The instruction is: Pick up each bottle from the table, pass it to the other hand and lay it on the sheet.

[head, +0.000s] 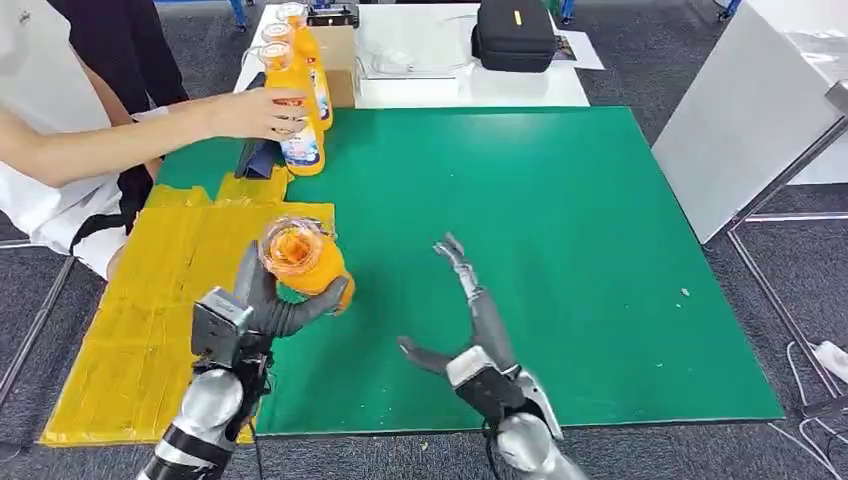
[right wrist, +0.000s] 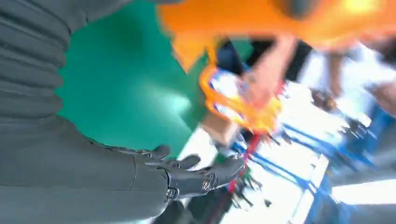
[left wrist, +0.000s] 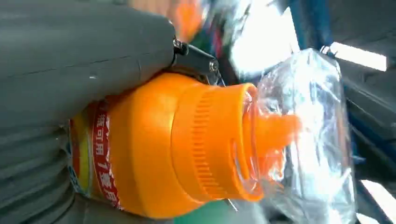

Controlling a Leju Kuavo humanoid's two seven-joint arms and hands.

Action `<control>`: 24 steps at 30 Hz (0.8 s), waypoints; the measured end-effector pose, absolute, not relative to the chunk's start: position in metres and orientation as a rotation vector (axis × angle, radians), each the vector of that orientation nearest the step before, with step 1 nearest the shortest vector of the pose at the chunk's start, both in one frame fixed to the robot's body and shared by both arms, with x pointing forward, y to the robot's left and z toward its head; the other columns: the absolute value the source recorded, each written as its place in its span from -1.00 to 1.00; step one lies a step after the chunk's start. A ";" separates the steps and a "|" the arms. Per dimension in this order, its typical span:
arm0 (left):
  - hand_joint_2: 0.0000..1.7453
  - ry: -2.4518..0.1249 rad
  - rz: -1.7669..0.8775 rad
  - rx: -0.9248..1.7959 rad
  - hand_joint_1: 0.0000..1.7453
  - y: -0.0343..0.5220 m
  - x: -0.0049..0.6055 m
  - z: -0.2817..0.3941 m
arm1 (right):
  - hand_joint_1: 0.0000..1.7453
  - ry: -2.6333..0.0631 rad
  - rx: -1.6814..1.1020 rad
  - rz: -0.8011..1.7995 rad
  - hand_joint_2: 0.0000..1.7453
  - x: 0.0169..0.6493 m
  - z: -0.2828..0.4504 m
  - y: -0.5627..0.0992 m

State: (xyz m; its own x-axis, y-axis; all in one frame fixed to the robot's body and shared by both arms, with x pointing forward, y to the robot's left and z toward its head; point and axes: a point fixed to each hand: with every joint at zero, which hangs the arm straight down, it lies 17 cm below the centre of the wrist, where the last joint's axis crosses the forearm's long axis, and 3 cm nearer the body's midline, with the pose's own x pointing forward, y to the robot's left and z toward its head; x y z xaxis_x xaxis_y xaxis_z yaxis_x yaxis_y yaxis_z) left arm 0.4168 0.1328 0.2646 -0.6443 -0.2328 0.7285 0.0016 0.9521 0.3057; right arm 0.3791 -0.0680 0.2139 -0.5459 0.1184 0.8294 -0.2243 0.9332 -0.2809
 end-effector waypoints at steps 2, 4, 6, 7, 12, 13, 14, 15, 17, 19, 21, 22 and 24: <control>1.00 -2.260 -0.485 0.402 1.00 0.137 0.418 0.263 | -1.00 -2.148 0.058 0.410 1.00 0.372 0.229 -0.085; 1.00 -2.226 -0.658 0.642 1.00 0.138 0.425 0.255 | -1.00 -2.206 0.024 0.386 1.00 0.364 0.247 -0.102; 1.00 -2.163 -0.799 0.825 1.00 0.141 0.436 0.242 | -1.00 -2.261 -0.042 0.365 1.00 0.359 0.263 -0.117; 1.00 -2.143 -0.834 0.892 1.00 0.145 0.440 0.239 | -1.00 -2.278 -0.062 0.352 1.00 0.357 0.269 -0.122; 1.00 -1.991 -1.089 1.283 1.00 0.158 0.466 0.213 | -1.00 -2.331 -0.081 0.321 1.00 0.351 0.289 -0.135; 1.00 -1.944 -1.146 1.331 1.00 0.162 0.475 0.202 | -1.00 -2.337 -0.081 0.322 1.00 0.351 0.291 -0.136; 1.00 -1.894 -1.194 1.341 1.00 0.166 0.484 0.187 | -1.00 -2.344 -0.080 0.327 1.00 0.351 0.294 -0.136; 1.00 -1.857 -1.221 1.340 1.00 0.171 0.491 0.175 | -1.00 -2.348 -0.077 0.331 1.00 0.352 0.295 -0.135; 1.00 -1.801 -1.256 1.338 1.00 0.180 0.502 0.157 | -1.00 -2.354 -0.073 0.337 1.00 0.352 0.297 -0.134; 1.00 -1.756 -1.284 1.331 1.00 0.187 0.510 0.143 | -1.00 -2.358 -0.071 0.339 1.00 0.352 0.298 -0.133; 1.00 -1.722 -1.306 1.322 1.00 0.192 0.514 0.132 | -1.00 -2.361 -0.072 0.341 1.00 0.352 0.299 -0.133; 1.00 -1.706 -1.317 1.317 1.00 0.193 0.515 0.127 | -1.00 -2.362 -0.072 0.342 1.00 0.353 0.299 -0.133; 1.00 -1.653 -1.335 1.303 1.00 0.199 0.520 0.116 | -1.00 -2.362 -0.071 0.356 1.00 0.352 0.299 -0.131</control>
State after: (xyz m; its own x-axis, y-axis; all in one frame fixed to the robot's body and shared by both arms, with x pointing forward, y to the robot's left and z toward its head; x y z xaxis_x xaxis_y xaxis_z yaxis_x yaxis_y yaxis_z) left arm 0.5199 0.1991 0.1165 -0.3058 -0.9466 -0.1019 -0.2989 -0.0062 0.9543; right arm 0.3521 -0.1312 0.2991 -0.7292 0.1521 0.6672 -0.0512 0.9601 -0.2749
